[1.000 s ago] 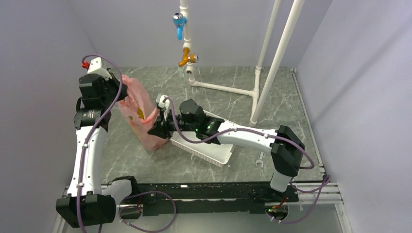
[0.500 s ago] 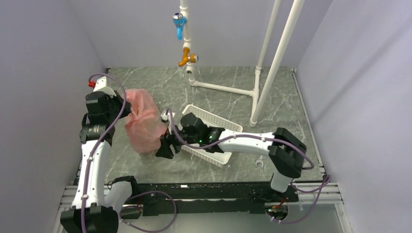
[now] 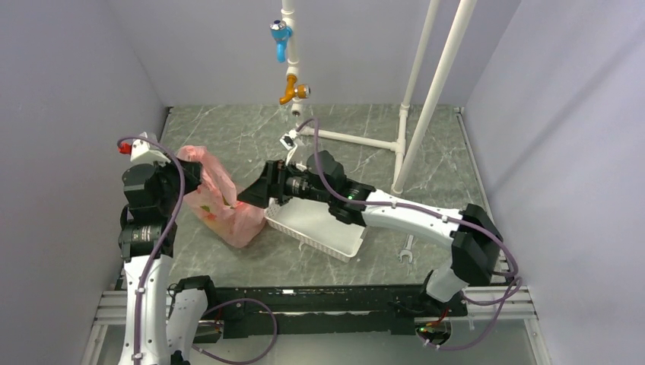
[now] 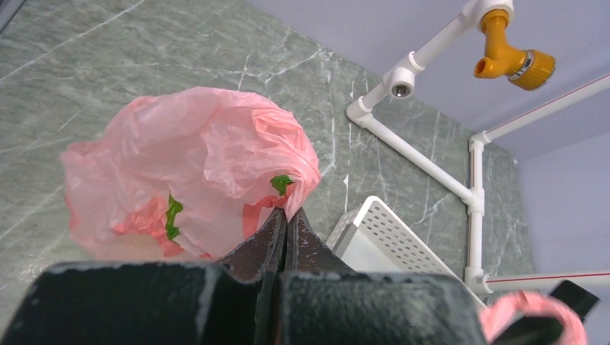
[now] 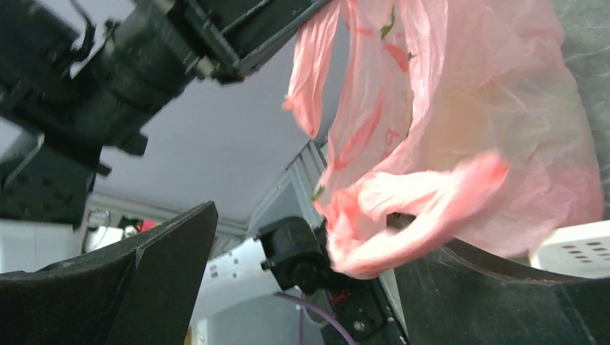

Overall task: Take the fake fruits out of the plastic bag
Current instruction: Adjust the plastic bag at the center of the board.

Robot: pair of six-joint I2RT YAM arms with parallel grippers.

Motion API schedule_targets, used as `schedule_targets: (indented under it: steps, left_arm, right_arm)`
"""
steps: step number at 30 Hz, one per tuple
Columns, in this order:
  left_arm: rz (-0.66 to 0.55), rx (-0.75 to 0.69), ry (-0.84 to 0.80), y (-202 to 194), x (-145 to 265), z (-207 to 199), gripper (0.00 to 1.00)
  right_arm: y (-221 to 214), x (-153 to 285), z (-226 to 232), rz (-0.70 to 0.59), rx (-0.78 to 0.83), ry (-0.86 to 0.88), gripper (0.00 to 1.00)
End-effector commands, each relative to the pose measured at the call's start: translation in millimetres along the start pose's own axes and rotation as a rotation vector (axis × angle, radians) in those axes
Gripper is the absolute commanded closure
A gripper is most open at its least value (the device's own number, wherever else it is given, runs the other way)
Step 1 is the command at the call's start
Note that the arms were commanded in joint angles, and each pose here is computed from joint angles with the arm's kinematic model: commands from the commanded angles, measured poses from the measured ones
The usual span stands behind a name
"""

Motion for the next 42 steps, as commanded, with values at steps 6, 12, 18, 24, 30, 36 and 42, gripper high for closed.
schedule_targets:
  steps: [6, 12, 18, 24, 30, 36, 42]
  left_arm:
    - [-0.063, 0.074, -0.039, 0.8, 14.4, -5.8, 1.00]
    - [-0.037, 0.072, -0.060, -3.5, 17.3, -6.4, 1.00]
    - [0.002, 0.053, -0.058, -5.5, 20.2, -6.7, 1.00]
    - [0.032, -0.011, 0.052, -1.1, 31.2, -2.0, 0.40]
    - [0.097, -0.100, 0.106, -3.7, 52.2, 1.2, 0.02]
    - [0.075, -0.074, 0.195, -14.5, 69.9, 13.3, 0.12]
    - [0.161, 0.067, 0.097, -33.6, 68.9, 7.5, 0.26]
  right_arm:
    - [40.7, -20.3, 15.5, -0.154, -0.117, -0.215, 0.21]
    - [39.1, -8.2, -5.6, -0.242, -0.052, -0.431, 0.51]
    - [38.8, -13.9, -3.5, -0.219, 0.042, -0.405, 0.75]
    - [30.9, -8.7, -2.4, -0.195, 0.154, -0.315, 1.00]
    - [26.0, 1.5, -0.5, -0.223, 0.167, -0.266, 1.00]
    - [31.5, 1.6, 4.5, -0.237, 0.165, -0.245, 1.00]
    - [31.7, 1.0, 4.4, -0.239, 0.154, -0.243, 1.00]
Point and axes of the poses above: each gripper's point midway between its finger pads, its own x axis back along the fingers, its own z axis along the line the jaws close on, y = z × x, the point moved 9 cm from there along x, back along the fingers, and after that the axes turned 10 degrees about x, right-handed, at the moved point
